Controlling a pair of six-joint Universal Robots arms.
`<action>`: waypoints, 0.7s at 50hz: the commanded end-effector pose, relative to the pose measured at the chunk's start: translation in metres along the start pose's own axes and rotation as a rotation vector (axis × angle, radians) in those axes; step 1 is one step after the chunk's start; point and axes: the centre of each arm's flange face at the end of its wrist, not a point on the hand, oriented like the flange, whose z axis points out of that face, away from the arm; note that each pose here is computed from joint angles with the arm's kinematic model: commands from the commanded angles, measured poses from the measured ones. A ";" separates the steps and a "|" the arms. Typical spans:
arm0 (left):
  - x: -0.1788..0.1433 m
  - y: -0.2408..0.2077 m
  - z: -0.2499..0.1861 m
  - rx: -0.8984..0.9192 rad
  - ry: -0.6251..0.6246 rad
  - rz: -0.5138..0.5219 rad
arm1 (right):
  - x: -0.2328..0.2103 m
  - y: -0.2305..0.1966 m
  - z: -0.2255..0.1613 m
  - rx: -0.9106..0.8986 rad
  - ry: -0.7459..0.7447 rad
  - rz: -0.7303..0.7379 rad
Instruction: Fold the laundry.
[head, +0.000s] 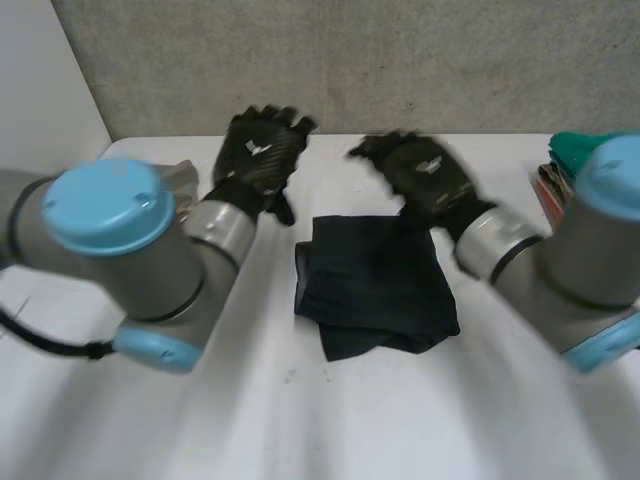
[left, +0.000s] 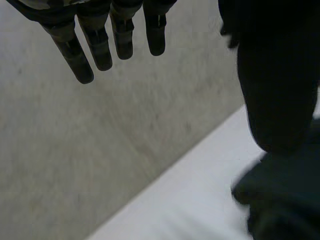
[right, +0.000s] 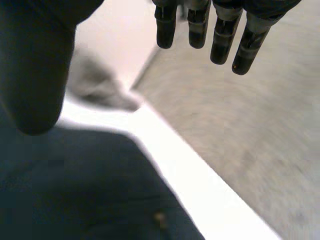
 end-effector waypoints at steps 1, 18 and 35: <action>0.044 -0.016 0.026 0.045 0.091 -0.015 | 0.064 -0.008 -0.010 -0.040 0.172 0.295; 0.080 0.078 0.016 -0.391 0.152 0.002 | 0.067 0.079 0.016 -0.433 0.133 0.249; 0.066 0.043 0.013 -0.343 0.150 0.018 | 0.079 0.057 0.018 -0.413 0.187 0.004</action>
